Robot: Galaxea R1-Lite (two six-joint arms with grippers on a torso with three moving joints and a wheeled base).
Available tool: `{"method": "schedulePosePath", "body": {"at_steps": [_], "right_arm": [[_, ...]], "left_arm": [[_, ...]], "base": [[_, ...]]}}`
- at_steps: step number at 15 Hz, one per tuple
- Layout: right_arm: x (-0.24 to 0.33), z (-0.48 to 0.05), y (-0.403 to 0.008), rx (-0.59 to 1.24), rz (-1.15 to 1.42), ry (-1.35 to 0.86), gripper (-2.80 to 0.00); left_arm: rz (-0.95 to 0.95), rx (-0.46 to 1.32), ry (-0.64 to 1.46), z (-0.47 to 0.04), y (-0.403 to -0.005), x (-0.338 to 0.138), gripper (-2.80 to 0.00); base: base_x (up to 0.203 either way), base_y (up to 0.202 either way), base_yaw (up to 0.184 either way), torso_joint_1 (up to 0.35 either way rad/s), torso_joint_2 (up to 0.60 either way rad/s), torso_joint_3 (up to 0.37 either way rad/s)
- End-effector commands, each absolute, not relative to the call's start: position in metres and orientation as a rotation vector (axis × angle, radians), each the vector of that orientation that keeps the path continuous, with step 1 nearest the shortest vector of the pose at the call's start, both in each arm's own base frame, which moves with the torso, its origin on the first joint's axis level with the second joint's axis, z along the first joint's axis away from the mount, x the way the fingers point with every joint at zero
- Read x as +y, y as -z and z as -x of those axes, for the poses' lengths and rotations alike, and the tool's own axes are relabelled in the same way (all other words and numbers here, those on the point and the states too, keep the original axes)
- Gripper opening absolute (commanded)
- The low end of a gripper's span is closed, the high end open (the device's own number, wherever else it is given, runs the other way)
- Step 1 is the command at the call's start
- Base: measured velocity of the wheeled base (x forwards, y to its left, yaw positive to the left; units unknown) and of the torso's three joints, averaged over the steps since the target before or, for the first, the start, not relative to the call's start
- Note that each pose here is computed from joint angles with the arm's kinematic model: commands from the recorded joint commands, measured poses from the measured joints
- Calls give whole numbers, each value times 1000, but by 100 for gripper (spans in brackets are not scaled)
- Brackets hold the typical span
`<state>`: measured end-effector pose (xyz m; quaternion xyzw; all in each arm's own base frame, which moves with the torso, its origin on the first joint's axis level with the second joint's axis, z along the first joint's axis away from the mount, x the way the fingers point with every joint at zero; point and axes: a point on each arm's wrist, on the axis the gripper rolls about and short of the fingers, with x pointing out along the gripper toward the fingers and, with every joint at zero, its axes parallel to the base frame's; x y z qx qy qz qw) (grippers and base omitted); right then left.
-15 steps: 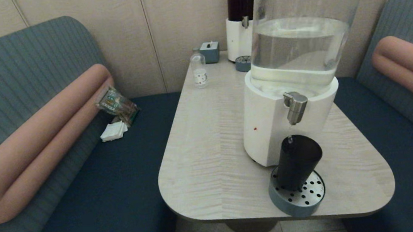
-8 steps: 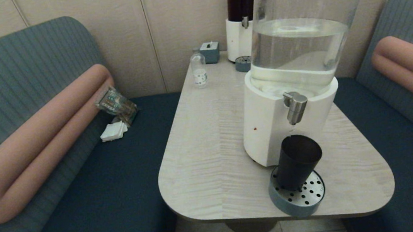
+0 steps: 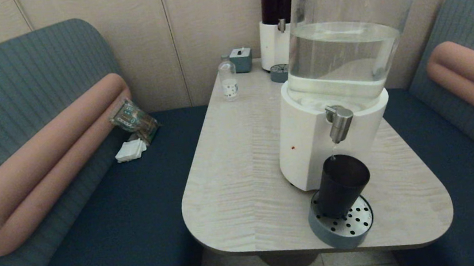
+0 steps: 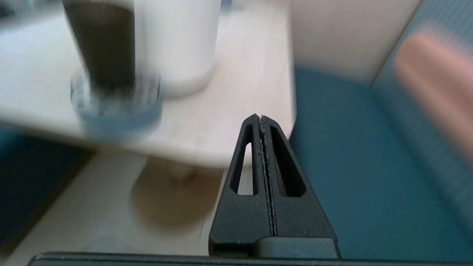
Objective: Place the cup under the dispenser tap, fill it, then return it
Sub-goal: Turn off the faucet
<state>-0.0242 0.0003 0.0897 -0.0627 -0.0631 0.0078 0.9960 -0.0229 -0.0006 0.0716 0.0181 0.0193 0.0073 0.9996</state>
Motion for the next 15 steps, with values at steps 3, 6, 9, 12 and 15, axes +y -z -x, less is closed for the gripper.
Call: {"method": "schedulePosePath", "body": {"at_steps": [3,6,9,12,15], "right_arm": [[0,22,-75,-21,69,-24,-280],[0,22,-75,-20,54,-19,-280],[0,22,-75,-21,57,-19,-280],[0,22,-75,-19,52,-21,-280],[0,22,-75,-20,52,-21,-280]], "left_arm": [[-36,40,-15,23,-72,-1,-280],[-36,40,-15,23,-72,-1,-280],[-36,40,-15,23,-72,-1,-280],[-38,37,-15,23,-72,-1,-280],[-35,-123,20,38,-120,-2,-280]], "base": [[0,0,0,0,0,0],[0,0,0,0,0,0],[0,0,0,0,0,0],[0,0,0,0,0,0],[0,0,0,0,0,0]]}}
